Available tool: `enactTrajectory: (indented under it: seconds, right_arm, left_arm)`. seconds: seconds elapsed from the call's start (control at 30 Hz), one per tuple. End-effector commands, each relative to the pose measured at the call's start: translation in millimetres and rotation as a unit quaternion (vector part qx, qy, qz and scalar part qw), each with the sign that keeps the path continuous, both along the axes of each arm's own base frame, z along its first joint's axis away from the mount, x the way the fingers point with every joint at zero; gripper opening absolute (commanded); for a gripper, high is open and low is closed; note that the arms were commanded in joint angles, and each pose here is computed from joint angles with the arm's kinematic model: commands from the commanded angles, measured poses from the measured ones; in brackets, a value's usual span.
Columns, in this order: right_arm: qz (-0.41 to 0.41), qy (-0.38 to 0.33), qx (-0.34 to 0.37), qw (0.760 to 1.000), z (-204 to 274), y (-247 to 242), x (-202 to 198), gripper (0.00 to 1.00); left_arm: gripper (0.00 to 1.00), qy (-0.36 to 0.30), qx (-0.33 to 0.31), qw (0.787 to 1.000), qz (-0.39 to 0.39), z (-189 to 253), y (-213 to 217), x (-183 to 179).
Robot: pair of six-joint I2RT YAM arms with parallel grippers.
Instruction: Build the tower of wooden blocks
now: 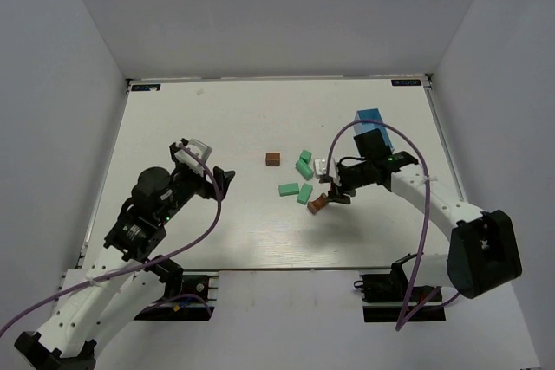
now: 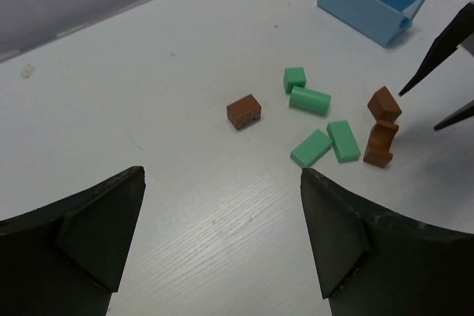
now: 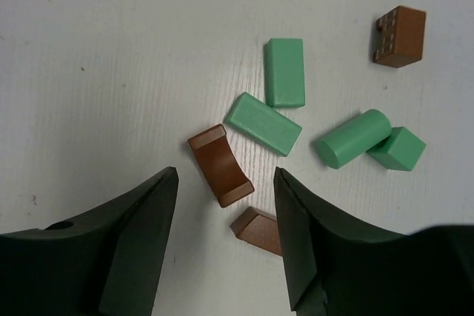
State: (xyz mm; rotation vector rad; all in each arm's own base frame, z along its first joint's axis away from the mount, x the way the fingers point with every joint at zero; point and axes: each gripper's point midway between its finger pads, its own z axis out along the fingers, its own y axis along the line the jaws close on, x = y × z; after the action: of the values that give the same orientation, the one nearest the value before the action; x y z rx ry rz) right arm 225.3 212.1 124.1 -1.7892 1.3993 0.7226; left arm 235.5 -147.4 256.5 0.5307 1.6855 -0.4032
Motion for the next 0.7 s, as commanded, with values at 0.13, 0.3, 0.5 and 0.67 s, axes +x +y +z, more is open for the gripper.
enactTrajectory:
  seconds: [0.13,0.3,0.5,0.67]
  right_arm:
    - [-0.024,-0.081,-0.063,0.994,-11,9,35,0.69]
    - [-0.025,-0.096,-0.069,0.993,-18,4,31,0.73]
    - [0.006,-0.104,-0.105,0.989,-40,-1,34,0.73]
    - [0.05,-0.112,-0.104,0.987,-49,-1,25,0.63]
  left_arm:
    - [0.84,-0.02,0.008,1.0,0.005,4,2,5]
    - [0.8,-0.005,0.022,1.0,-0.001,0,0,8]
    - [0.8,-0.015,0.016,1.0,-0.001,6,1,5]
    - [0.82,-0.015,0.016,1.0,-0.001,4,2,4]
